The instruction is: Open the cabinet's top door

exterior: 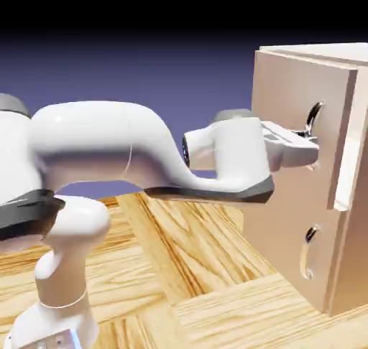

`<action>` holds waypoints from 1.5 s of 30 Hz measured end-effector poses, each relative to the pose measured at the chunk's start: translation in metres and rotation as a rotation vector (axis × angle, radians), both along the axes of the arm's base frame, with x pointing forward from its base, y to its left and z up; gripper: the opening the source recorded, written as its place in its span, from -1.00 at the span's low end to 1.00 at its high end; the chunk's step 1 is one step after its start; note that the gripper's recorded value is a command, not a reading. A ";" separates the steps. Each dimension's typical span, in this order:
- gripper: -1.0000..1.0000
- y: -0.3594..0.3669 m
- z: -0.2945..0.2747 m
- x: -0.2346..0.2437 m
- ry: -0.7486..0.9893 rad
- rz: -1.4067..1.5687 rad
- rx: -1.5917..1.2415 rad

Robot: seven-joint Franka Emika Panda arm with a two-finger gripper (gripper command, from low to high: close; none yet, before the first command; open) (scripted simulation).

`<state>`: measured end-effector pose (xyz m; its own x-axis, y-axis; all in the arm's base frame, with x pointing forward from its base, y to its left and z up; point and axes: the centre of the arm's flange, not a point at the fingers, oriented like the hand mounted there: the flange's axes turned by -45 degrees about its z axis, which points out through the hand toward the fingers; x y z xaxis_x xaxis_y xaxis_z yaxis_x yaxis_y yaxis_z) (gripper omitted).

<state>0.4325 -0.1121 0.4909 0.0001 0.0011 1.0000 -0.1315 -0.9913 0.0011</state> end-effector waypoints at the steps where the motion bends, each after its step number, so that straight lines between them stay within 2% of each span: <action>1: -1.00 0.004 0.000 -0.006 0.000 -0.020 0.000; 10: -1.00 0.045 0.000 -0.061 -0.001 -0.204 0.000; 26: -1.00 0.105 0.000 -0.114 -0.001 -0.420 0.001; 45: -1.00 0.226 0.000 -0.170 -0.001 -0.779 0.001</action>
